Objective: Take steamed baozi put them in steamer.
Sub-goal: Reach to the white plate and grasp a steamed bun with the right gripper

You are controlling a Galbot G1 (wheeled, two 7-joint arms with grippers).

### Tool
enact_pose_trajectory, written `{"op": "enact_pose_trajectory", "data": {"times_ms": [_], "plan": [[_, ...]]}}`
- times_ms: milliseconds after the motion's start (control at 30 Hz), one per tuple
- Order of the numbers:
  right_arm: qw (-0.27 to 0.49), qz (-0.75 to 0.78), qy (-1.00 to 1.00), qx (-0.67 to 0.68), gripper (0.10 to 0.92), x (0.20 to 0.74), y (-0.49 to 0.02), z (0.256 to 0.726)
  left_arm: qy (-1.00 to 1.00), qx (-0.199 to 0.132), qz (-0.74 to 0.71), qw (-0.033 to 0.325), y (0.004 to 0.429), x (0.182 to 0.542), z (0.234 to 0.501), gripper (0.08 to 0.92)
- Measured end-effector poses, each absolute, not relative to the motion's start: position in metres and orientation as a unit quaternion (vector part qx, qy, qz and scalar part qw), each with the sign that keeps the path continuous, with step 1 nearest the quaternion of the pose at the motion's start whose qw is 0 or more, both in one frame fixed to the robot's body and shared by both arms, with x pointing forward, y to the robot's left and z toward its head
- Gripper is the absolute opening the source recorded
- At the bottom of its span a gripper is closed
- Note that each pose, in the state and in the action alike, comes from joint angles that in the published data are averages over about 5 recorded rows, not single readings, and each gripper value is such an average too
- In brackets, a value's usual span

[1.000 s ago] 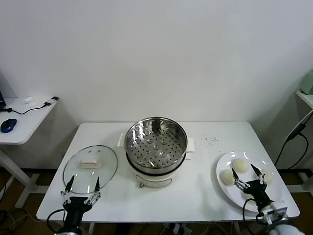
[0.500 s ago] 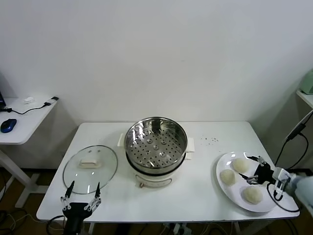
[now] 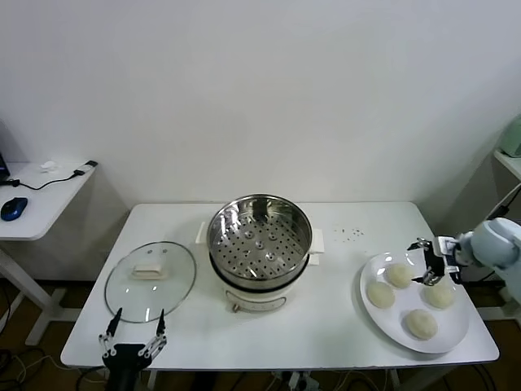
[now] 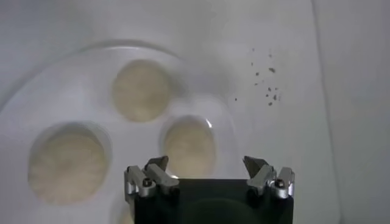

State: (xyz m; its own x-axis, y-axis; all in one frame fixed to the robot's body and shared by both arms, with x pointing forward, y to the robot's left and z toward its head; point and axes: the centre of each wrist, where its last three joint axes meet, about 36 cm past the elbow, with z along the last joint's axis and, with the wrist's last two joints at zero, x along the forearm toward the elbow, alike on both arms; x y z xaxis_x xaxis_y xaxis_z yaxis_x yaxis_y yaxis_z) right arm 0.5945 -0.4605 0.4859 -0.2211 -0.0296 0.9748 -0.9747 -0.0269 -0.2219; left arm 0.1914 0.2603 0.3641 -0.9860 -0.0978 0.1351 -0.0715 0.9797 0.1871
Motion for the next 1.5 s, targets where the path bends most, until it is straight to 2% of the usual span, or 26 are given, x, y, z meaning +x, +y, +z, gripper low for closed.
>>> {"op": "enact_pose_trajectory", "data": {"times_ms": [800,900,1067,1167,1500], "plan": [[0.48,0.537,-0.516,0.464,0.819,0.637,-0.434,0.449,-0.991,0.047,-0.095,0.086,0.265,0.189,0.357,0.823],[0.482,0.533,-0.515,0.467,0.788,0.639,-0.431,0.446,-0.991,0.047,-0.095,0.087,0.266,0.189,0.356,0.823],[0.485,0.529,-0.516,0.469,0.678,0.641,-0.431,0.446,-0.991,0.049,-0.089,0.087,0.264,0.19,0.358,0.823],[0.486,0.527,-0.516,0.469,0.643,0.642,-0.432,0.448,-0.992,0.049,-0.084,0.086,0.262,0.191,0.36,0.823],[0.477,0.526,-0.522,0.473,0.62,0.646,-0.433,0.466,-0.992,0.051,-0.078,0.091,0.263,0.187,0.359,0.823]]}}
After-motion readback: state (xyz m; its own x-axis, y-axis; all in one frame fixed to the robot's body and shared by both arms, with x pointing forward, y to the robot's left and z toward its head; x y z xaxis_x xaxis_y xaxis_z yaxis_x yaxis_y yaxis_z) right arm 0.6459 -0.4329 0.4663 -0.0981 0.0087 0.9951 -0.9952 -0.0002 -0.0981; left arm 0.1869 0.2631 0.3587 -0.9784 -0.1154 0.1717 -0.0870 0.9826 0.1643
